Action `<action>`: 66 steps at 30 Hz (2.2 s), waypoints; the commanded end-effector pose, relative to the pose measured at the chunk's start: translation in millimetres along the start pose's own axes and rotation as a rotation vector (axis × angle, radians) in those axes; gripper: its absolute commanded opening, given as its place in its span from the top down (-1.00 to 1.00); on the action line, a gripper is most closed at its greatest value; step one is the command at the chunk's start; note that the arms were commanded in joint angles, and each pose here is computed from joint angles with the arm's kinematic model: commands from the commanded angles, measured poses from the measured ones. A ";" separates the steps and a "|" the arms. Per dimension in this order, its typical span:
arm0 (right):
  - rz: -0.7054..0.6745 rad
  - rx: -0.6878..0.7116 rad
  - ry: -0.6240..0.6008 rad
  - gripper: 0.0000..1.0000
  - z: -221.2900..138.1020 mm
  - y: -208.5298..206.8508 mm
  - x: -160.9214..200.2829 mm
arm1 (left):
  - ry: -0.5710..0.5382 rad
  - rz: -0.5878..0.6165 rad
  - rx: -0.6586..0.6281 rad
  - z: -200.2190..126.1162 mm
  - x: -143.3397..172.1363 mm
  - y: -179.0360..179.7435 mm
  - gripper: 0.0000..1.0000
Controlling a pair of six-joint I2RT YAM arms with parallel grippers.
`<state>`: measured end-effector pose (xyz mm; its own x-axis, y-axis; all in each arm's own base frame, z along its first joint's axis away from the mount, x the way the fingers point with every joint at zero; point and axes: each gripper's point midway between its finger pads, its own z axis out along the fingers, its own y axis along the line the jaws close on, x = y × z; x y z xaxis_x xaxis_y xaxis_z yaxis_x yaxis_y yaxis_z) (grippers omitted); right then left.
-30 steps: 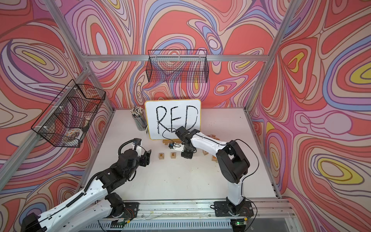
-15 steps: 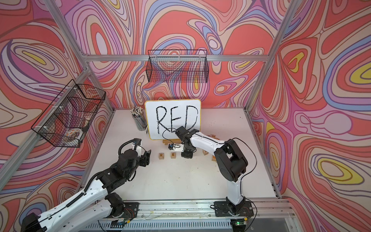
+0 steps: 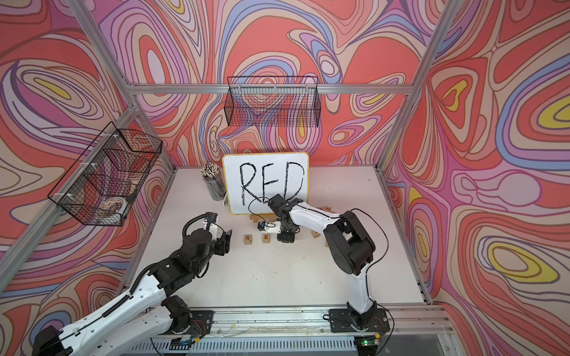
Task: Assemble the uppercase word "red" with letter blocks
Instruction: Place the letter block at the center of the board.
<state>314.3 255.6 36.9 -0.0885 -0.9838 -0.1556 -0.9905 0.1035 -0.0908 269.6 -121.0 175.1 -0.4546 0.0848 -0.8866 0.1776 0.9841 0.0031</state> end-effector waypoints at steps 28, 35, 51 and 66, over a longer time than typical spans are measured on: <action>0.008 0.061 -0.064 0.10 -15.8 -12.7 -11.0 | -0.003 0.005 -0.019 0.6 -5.0 2.7 -0.49; 0.010 0.051 -0.132 0.09 -44.8 -1.6 -15.2 | -0.004 0.002 -0.018 0.6 -4.9 2.6 -0.49; 1.007 0.106 -0.359 0.15 -70.0 -11.9 -22.8 | 0.002 0.006 -0.004 6.3 -2.8 -2.3 -0.49; 1.476 0.170 -0.229 0.11 -16.1 -9.3 -0.5 | -0.013 -0.008 -0.004 2.5 -5.6 0.1 -0.49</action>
<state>317.4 252.3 65.8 -0.9288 -0.0202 -0.3701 -0.0905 0.9806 0.1736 271.8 -123.4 168.2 -0.4708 0.0988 -0.8767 0.1814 0.9833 0.0134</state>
